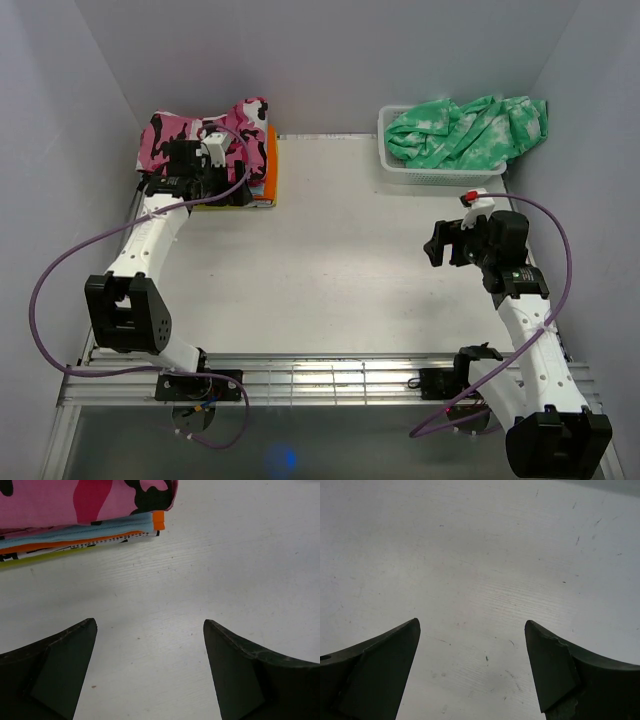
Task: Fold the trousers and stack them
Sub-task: Grab the trousers from the pile
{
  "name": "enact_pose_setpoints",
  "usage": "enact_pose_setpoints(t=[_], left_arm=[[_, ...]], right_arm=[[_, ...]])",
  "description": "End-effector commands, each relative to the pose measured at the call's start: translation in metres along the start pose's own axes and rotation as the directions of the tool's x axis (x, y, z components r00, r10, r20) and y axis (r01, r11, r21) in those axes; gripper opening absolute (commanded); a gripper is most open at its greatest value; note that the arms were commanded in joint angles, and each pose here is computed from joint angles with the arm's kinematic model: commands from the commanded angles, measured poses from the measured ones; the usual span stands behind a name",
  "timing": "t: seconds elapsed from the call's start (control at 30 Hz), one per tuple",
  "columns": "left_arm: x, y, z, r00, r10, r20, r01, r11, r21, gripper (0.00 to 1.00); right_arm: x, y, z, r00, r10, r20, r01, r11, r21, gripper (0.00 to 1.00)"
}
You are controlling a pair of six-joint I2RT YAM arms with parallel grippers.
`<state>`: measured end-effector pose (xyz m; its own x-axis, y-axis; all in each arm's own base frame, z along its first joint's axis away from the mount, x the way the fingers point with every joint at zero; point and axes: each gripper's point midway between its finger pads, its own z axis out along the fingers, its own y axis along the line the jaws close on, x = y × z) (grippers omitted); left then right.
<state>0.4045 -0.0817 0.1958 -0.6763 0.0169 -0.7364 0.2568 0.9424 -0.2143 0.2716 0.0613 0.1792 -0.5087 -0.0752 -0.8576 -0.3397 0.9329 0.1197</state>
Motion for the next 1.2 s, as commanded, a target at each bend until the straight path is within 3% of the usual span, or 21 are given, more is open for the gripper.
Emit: enact_pose_setpoints(t=[0.0,0.13,0.27,0.5,0.67,0.7,0.73,0.8,0.83,0.9,1.17], left_arm=[[-0.026,-0.008,-0.016,0.999,-0.032,0.032,0.032,0.999,0.007,0.98],[-0.044,-0.019,-0.025,1.000,-0.026,0.016,0.025,0.998,0.055,0.98],[-0.070,-0.029,-0.041,0.997,-0.027,0.071,0.021,0.996,0.088,0.98],[-0.079,-0.030,-0.055,0.994,-0.040,0.101,0.033,0.997,0.074,0.98],[-0.076,-0.032,-0.058,0.992,-0.051,0.111,0.042,0.995,0.089,0.98],[-0.076,-0.033,-0.058,0.992,-0.052,0.112,0.042,0.995,0.090,0.98],[-0.075,-0.033,-0.057,0.992,-0.053,0.111,0.043,0.995,0.094,0.98],[-0.069,-0.031,-0.051,0.994,-0.059,0.089,0.051,0.994,0.094,0.98],[-0.067,-0.032,-0.050,0.995,-0.061,0.082,0.053,0.994,0.098,0.98],[-0.061,-0.032,-0.045,0.996,-0.069,0.060,0.062,0.992,0.107,0.98],[-0.046,-0.022,-0.043,0.998,-0.059,0.031,0.057,0.997,0.055,0.98]], right_arm=[[-0.036,-0.005,-0.003,0.996,0.002,0.084,-0.004,0.999,0.032,0.90],[-0.075,-0.020,0.006,0.993,-0.018,0.119,0.009,0.997,0.079,0.90],[-0.137,-0.029,0.011,0.980,-0.031,0.197,0.011,0.995,0.101,0.90],[-0.220,-0.080,0.059,0.963,0.044,0.267,-0.101,0.974,0.204,0.90],[-0.274,-0.109,0.105,0.934,0.137,0.331,-0.205,0.962,0.180,0.90],[-0.260,-0.119,0.137,0.946,0.169,0.275,-0.223,0.959,0.177,0.90],[-0.288,-0.116,0.136,0.932,0.168,0.320,-0.223,0.964,0.144,0.90],[-0.265,-0.128,0.182,0.945,0.225,0.238,-0.261,0.956,0.132,0.90],[-0.280,-0.127,0.184,0.941,0.213,0.262,-0.249,0.962,0.112,0.90],[-0.260,-0.137,0.213,0.953,0.204,0.225,-0.238,0.961,0.139,0.90],[-0.205,-0.207,0.246,0.962,0.204,0.182,-0.266,0.853,0.450,0.90]])
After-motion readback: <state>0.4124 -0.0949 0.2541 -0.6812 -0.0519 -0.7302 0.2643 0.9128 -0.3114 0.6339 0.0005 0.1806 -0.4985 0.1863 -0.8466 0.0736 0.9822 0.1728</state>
